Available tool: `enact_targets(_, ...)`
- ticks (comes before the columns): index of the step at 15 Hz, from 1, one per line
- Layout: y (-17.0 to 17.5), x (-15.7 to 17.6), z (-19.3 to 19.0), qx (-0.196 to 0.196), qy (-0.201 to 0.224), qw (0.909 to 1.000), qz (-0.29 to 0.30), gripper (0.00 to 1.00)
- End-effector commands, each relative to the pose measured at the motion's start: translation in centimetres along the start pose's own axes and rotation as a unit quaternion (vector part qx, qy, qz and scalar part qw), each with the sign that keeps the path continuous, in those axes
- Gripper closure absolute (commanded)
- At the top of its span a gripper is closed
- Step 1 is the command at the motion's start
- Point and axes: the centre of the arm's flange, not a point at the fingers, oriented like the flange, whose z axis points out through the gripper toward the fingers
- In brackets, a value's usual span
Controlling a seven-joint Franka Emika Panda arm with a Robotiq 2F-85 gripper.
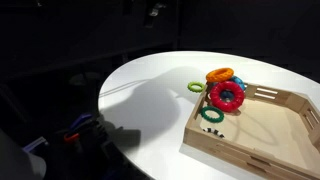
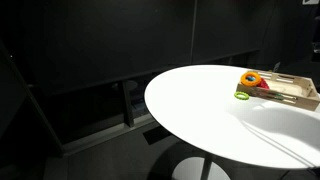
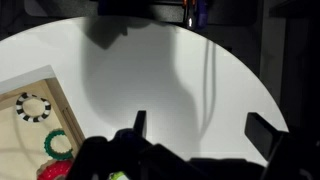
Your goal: Pick up the green ring and drop it in the wooden tray
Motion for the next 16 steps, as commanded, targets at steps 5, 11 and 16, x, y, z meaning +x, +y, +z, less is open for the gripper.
enact_targets(5, 0.0, 0.0, 0.0, 0.000, 0.000, 1.0000, 0.000, 0.00)
enact_targets(11, -1.6, 1.9, -2.3, -0.019, 0.039, 0.9990, 0.011, 0.00)
enact_targets(16, -3.3, 5.4, -4.7, -0.033, 0.085, 0.9951, 0.038, 0.00)
